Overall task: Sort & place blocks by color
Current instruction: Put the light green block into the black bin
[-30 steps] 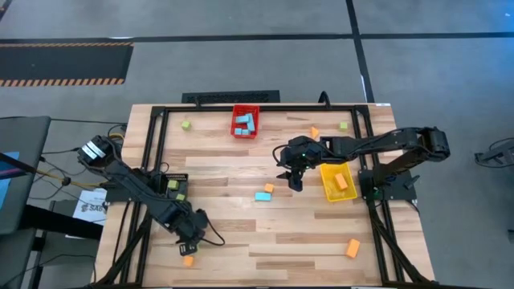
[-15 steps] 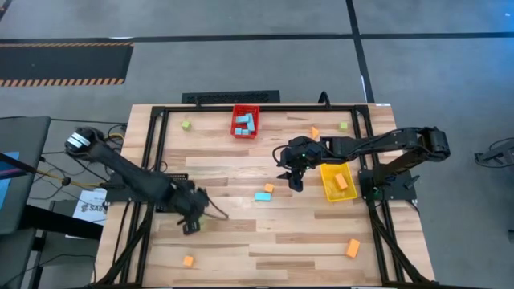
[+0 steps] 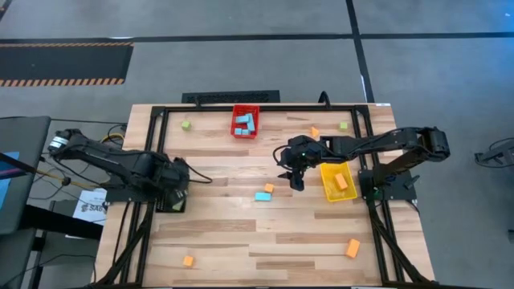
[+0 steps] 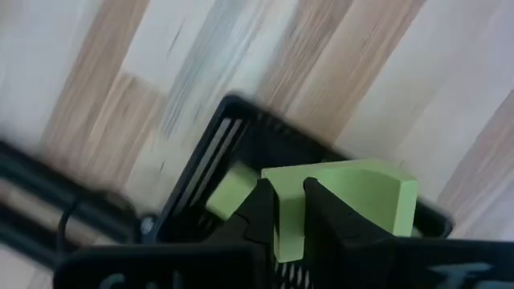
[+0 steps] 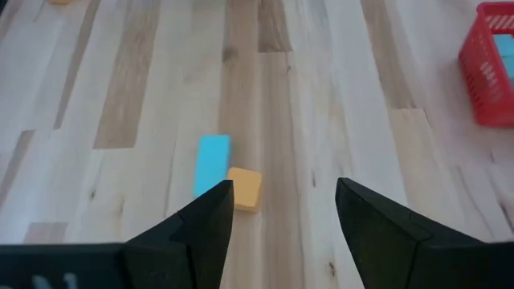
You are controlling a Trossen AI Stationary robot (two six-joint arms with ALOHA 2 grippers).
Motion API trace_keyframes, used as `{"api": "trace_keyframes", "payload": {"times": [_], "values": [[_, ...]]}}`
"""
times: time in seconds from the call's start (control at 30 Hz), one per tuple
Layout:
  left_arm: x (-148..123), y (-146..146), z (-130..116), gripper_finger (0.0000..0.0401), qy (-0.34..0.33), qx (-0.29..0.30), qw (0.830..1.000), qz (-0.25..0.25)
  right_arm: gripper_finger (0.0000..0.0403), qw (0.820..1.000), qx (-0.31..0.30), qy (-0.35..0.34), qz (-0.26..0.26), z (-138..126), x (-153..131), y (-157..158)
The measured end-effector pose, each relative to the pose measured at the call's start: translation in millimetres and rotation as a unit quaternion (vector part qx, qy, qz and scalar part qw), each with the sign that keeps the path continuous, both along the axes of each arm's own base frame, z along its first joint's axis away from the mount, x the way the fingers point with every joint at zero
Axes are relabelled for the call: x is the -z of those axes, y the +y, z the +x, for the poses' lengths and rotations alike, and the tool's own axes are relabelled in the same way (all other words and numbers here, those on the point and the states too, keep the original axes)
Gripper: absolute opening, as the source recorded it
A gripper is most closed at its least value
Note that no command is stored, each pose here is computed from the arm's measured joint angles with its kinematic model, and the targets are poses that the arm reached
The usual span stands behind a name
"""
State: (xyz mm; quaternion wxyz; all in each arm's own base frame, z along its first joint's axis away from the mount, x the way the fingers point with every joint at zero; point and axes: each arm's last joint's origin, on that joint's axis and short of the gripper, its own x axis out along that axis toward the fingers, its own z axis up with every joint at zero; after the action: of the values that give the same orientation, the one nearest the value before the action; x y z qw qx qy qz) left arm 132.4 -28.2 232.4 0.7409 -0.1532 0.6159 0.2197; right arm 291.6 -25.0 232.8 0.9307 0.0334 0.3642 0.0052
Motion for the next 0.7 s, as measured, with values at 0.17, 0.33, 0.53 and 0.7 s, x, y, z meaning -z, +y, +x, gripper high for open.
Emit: {"api": "trace_keyframes", "payload": {"times": [0.17,0.33,0.53,0.7], "values": [[-1.0,2.2,-9.6,0.0017,0.039,-0.006,0.999,-0.025,0.0240,1.000,0.009,0.001,-0.006,-1.0,0.2,-8.5],[2.1,-1.2,-6.9,0.0018,0.067,0.040,0.995,-0.063,0.0240,1.000,0.018,0.001,-0.009,-1.9,0.2,-15.4],[11.2,-5.0,2.2,0.0041,0.114,0.077,0.987,-0.080,0.0240,1.000,0.019,0.002,-0.010,-2.3,0.4,-17.0],[21.2,-6.3,11.3,0.0101,0.154,0.109,0.980,-0.060,0.0240,1.000,0.018,0.004,-0.010,-2.3,0.6,-15.8]]}}
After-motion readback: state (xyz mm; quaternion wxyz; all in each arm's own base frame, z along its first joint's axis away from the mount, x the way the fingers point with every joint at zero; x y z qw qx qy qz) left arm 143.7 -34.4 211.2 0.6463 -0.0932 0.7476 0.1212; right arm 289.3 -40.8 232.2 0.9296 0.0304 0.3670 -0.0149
